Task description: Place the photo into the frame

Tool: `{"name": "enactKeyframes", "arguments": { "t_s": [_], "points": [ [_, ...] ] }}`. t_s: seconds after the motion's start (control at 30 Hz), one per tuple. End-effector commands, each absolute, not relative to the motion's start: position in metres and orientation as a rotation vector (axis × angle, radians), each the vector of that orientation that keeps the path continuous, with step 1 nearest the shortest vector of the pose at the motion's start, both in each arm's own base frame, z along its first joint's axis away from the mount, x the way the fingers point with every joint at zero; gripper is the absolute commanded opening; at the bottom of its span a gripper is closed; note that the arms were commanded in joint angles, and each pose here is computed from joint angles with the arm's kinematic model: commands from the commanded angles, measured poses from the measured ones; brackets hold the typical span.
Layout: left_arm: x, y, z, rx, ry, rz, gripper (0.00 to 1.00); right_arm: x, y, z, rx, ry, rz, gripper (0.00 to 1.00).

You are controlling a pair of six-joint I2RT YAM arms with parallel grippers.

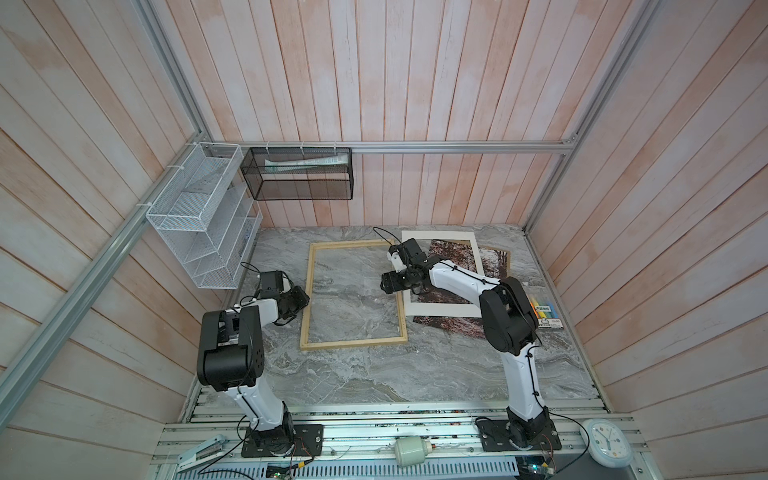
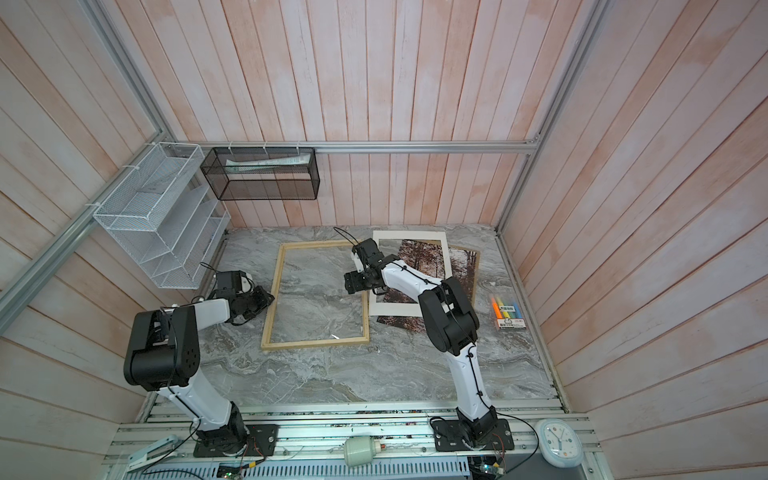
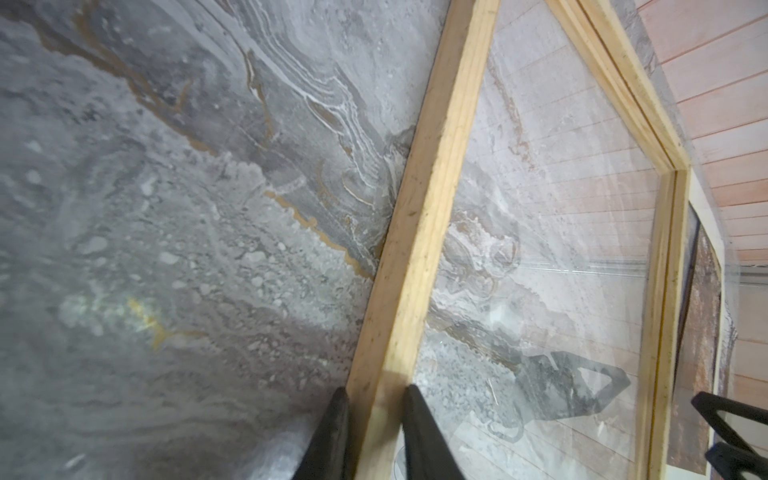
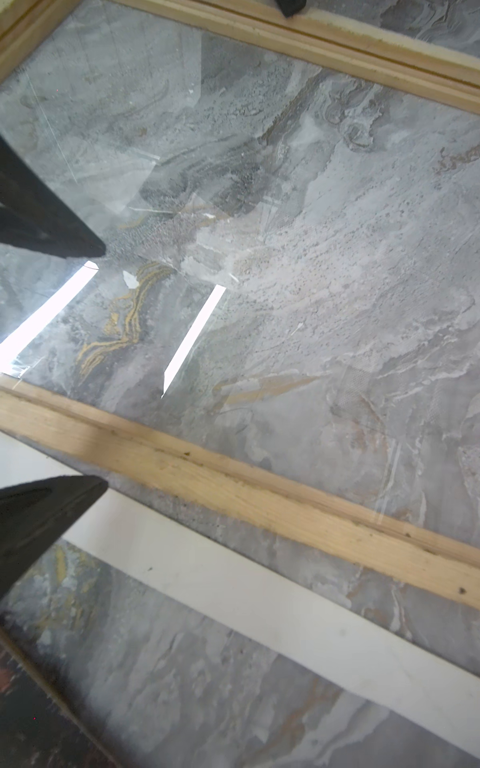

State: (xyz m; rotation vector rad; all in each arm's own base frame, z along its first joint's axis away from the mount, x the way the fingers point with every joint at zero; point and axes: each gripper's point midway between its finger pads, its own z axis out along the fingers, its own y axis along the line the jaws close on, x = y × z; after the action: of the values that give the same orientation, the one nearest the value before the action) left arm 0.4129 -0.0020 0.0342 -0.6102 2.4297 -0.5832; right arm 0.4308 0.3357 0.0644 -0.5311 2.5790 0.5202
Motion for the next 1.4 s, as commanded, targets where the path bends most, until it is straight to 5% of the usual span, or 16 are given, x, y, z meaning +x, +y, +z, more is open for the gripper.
{"name": "enactKeyframes", "arguments": {
  "t_s": [0.0, 0.57, 1.37],
  "points": [
    [0.408, -0.005, 0.041, -0.596, 2.445, -0.564, 0.26, 0.433, 0.328, 0.078, -0.515, 2.546, 0.527, 0.82],
    [0.417, -0.019, 0.04, -0.546, 2.489, -0.481, 0.3, 0.404, 0.332, 0.082, -0.522, 2.526, 0.676, 0.7],
    [0.417, 0.0, 0.036, -0.54, 2.511, -0.309, 0.3, 0.279, 0.339, 0.033, -0.484, 2.789, 0.483, 0.73]
  ]
}}
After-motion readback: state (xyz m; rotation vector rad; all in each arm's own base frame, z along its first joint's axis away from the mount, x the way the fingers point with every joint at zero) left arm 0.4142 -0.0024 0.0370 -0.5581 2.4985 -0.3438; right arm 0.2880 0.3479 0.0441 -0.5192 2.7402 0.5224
